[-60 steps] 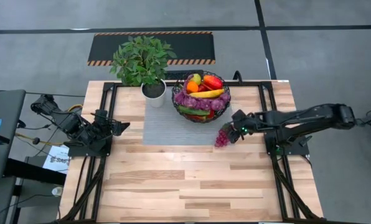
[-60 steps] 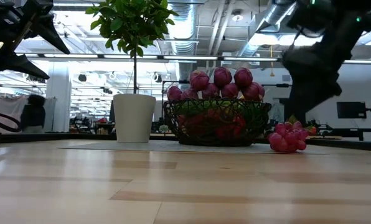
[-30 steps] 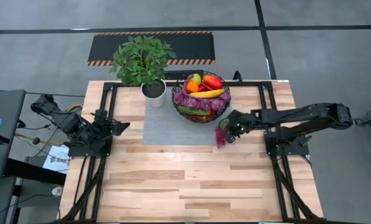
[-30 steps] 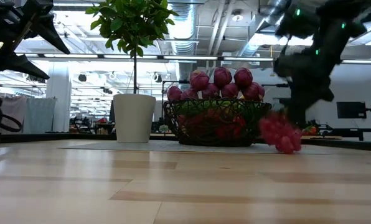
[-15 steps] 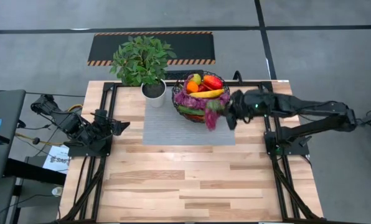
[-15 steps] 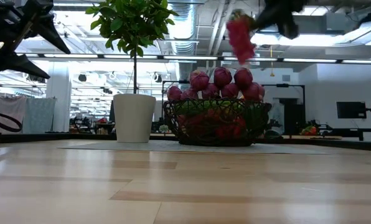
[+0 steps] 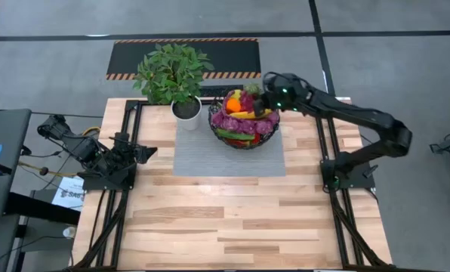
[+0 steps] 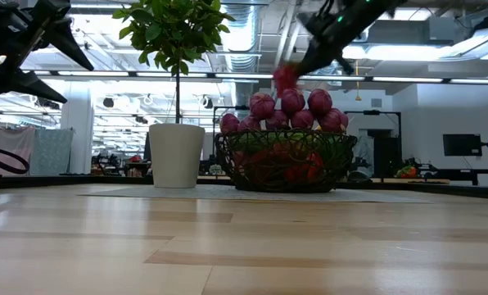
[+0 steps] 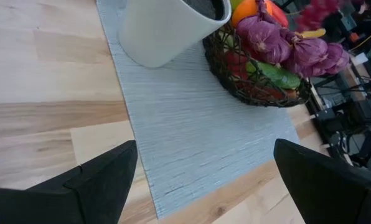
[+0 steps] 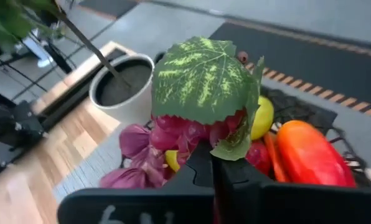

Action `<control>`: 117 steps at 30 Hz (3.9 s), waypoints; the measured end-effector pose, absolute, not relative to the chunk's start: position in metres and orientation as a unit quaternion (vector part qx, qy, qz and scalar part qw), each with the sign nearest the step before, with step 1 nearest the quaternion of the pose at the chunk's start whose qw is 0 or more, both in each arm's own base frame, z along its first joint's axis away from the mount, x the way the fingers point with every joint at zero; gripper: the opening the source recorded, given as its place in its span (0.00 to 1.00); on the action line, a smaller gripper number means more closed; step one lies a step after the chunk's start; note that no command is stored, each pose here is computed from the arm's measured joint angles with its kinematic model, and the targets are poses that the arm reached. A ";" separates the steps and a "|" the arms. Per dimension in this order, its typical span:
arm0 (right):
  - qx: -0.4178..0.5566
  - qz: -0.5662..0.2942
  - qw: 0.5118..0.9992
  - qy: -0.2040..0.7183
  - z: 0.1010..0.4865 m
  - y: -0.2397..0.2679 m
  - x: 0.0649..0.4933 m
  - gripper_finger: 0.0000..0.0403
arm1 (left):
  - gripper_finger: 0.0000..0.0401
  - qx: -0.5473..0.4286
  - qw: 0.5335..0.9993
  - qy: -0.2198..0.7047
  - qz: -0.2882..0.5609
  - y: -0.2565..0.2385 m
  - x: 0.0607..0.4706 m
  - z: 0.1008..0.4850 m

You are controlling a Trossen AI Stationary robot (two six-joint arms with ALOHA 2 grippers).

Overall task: Build produce basket
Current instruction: Put the red grapes into the black wire basket, then return to Home Position

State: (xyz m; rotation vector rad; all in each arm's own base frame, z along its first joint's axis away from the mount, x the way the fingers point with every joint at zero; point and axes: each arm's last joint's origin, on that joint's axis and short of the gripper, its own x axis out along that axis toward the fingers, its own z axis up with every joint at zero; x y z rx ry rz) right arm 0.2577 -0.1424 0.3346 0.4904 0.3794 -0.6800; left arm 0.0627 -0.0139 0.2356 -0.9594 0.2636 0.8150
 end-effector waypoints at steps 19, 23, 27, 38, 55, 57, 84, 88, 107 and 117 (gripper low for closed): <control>0.258 -0.343 0.862 0.270 0.299 -0.178 0.259 0.30 | 0.91 -0.453 0.797 0.127 0.379 -0.014 0.063 0.235; 0.259 -0.344 0.861 0.270 0.310 -0.171 0.247 0.44 | 0.91 -0.453 0.797 0.127 0.379 -0.014 0.063 0.235; 0.257 -0.341 0.866 0.259 0.327 -0.159 0.232 0.56 | 0.91 -0.453 0.797 0.127 0.379 -0.014 0.063 0.235; 0.227 -0.288 0.925 0.099 0.407 -0.087 0.150 0.62 | 0.91 -0.448 0.802 0.143 0.369 -0.015 0.064 0.235; 0.219 -0.149 0.964 -0.021 0.359 -0.014 0.050 0.62 | 0.91 -0.373 0.870 0.127 0.295 -0.023 0.076 0.249; 0.219 -0.135 0.966 -0.039 0.339 -0.014 0.053 0.62 | 0.91 -0.355 0.886 0.120 0.274 -0.023 0.076 0.254; 0.207 -0.046 0.972 -0.105 0.200 -0.005 0.093 0.62 | 0.91 -0.183 0.971 -0.034 -0.153 -0.027 0.055 0.257; 0.211 -0.050 0.970 -0.108 0.190 -0.003 0.096 0.62 | 0.91 -0.200 0.967 -0.014 -0.157 -0.033 0.064 0.236; 0.211 -0.078 0.973 -0.043 0.172 0.000 0.099 0.62 | 0.91 -0.211 0.969 -0.006 -0.126 -0.045 0.085 0.173; 0.193 -0.082 0.978 -0.009 0.166 0.001 0.101 0.62 | 0.91 -0.091 0.988 -0.034 -0.118 -0.045 0.085 0.176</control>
